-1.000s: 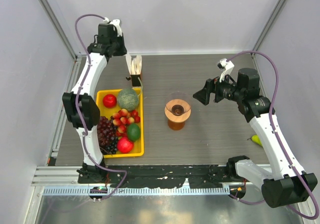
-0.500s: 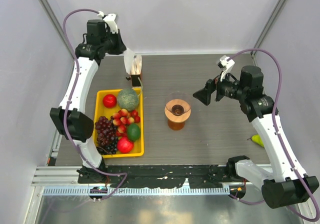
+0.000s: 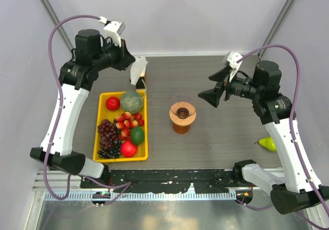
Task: Place the coffee filter in the dripper
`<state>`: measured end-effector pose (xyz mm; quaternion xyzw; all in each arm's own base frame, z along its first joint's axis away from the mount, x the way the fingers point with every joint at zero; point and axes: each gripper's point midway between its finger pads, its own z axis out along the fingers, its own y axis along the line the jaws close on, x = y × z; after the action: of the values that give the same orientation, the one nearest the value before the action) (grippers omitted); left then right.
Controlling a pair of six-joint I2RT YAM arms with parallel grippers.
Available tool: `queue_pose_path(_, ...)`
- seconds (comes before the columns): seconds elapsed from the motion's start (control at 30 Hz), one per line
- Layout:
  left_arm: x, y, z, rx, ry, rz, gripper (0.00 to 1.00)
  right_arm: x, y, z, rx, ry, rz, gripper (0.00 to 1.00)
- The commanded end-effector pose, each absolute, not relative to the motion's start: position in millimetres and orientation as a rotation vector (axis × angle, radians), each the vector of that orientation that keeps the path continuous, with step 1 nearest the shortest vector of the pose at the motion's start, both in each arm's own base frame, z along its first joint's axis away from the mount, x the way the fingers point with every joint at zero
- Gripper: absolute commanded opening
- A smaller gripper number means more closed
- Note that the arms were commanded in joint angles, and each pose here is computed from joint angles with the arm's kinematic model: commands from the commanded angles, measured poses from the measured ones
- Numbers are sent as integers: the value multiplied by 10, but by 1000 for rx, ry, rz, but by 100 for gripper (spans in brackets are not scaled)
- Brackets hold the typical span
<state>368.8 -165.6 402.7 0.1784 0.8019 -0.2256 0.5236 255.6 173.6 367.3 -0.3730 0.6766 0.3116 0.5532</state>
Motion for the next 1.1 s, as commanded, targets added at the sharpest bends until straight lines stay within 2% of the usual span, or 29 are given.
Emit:
queue_pose_path(0.0,3236,-1825,4155,537,1880,-610,0,2406,1879,3957,-986,1471,738,95)
queue_pose_path(0.43,2208,-2378,4243,788,1792,-818,0,2078,2237,4154,-1151,1336,796,95)
queue_pose_path(0.73,1879,-2608,4224,925,1760,-1002,0,1973,2527,3980,-1250,1286,873,96)
queue_pose_path(1.07,1728,-2746,4206,1029,1735,-1046,0,2026,2912,3794,-1339,1240,886,95)
